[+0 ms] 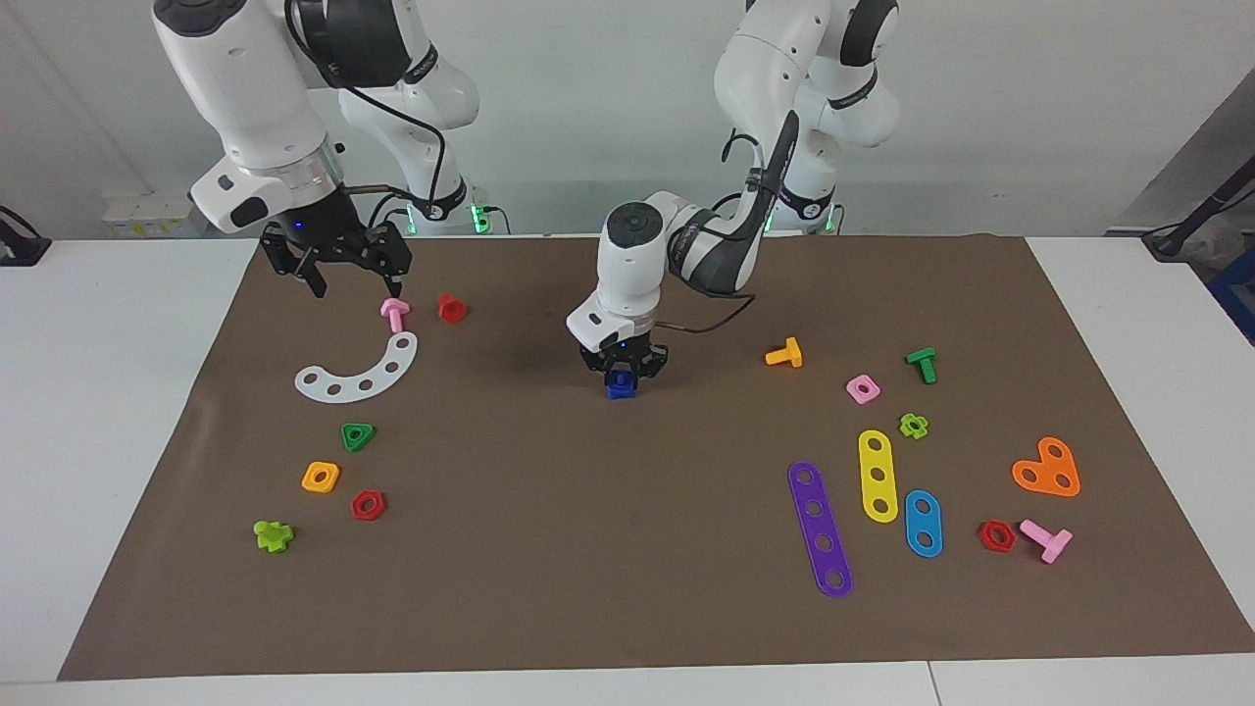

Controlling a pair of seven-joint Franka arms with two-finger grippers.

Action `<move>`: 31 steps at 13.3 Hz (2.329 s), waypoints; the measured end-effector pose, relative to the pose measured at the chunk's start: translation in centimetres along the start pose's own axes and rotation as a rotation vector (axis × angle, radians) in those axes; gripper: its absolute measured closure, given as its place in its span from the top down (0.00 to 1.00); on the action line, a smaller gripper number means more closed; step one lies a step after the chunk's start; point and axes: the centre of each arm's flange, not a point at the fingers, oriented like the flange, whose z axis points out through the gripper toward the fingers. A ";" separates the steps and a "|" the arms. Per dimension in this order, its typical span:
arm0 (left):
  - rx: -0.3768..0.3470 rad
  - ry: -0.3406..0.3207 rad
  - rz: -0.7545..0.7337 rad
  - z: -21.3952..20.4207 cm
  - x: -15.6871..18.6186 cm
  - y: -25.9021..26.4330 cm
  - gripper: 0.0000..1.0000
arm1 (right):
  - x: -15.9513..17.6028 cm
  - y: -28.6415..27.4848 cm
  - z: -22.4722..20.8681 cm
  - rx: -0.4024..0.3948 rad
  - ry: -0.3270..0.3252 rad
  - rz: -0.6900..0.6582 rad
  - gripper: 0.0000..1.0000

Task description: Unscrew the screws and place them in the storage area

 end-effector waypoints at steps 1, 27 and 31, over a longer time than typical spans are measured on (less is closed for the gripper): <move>0.007 -0.011 -0.002 -1.3 0.5 0.2 0.45 | -0.1 -0.1 0.0 -0.001 -0.004 -0.002 1.00; 0.024 -0.110 -0.156 0.4 4.6 -35.5 0.45 | -0.2 -28.8 19.2 0.053 0.121 -0.024 0.99; 0.021 -0.073 -0.181 0.2 4.9 -35.0 0.45 | -1.5 -31.1 23.3 0.046 0.099 -0.046 0.98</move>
